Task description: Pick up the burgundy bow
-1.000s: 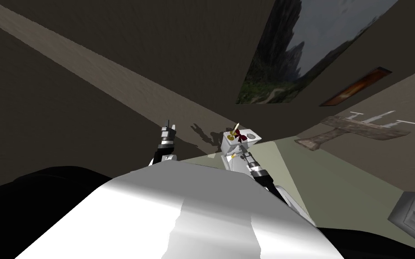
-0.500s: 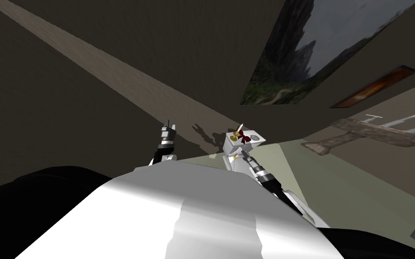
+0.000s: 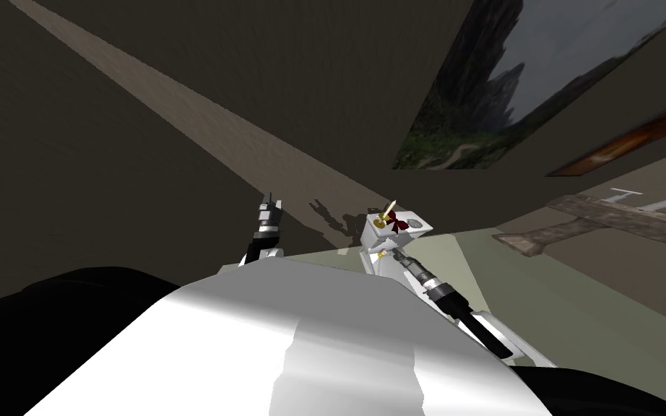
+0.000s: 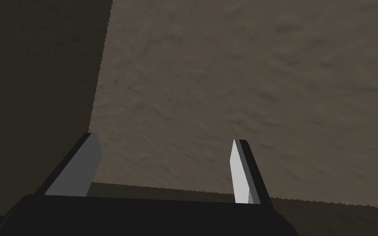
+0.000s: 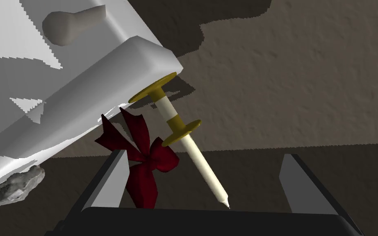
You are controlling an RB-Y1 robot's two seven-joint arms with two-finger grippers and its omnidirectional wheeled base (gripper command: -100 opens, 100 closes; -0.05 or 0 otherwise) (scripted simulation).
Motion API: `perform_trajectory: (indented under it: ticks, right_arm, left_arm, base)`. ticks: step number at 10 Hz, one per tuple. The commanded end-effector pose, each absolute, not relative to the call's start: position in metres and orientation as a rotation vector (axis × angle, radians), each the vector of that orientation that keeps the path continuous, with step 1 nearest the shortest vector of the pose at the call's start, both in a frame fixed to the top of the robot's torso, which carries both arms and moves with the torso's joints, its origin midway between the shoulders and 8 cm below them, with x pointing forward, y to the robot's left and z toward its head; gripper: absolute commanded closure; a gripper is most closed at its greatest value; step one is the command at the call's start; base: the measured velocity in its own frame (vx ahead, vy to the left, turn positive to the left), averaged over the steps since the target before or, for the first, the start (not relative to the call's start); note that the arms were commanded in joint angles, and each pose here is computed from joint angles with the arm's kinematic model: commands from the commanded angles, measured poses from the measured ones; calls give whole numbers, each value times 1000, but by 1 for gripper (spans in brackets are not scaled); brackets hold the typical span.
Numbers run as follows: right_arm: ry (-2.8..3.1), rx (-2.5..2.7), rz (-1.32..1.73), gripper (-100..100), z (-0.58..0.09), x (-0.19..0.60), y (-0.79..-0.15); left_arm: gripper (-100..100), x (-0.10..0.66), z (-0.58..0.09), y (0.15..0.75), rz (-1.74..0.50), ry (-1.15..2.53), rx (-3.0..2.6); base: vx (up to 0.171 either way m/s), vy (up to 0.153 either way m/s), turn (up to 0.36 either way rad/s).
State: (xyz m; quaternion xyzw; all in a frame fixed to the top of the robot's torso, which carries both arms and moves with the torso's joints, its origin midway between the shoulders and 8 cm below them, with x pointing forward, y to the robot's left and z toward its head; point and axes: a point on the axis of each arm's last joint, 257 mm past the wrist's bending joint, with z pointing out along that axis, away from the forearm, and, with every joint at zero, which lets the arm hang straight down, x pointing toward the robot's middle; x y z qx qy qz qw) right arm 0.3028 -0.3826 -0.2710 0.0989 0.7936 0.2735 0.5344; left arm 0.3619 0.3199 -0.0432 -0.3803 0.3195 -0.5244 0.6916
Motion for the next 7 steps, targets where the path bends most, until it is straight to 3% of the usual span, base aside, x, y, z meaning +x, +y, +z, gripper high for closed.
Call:
perform_trajectory:
  ticks: [1, 7]
  right_arm:
    - [1953, 186, 590, -100, -281, 295, -401]
    - [2119, -3, 418, -100, -291, 278, -456]
  left_arm:
    - [0, 362, -43, 320, -1172, 714, -850]
    - [0, 362, -43, 320, -1172, 714, -850]
  base:
    - [14, 41, 96]
    - [16, 39, 56]
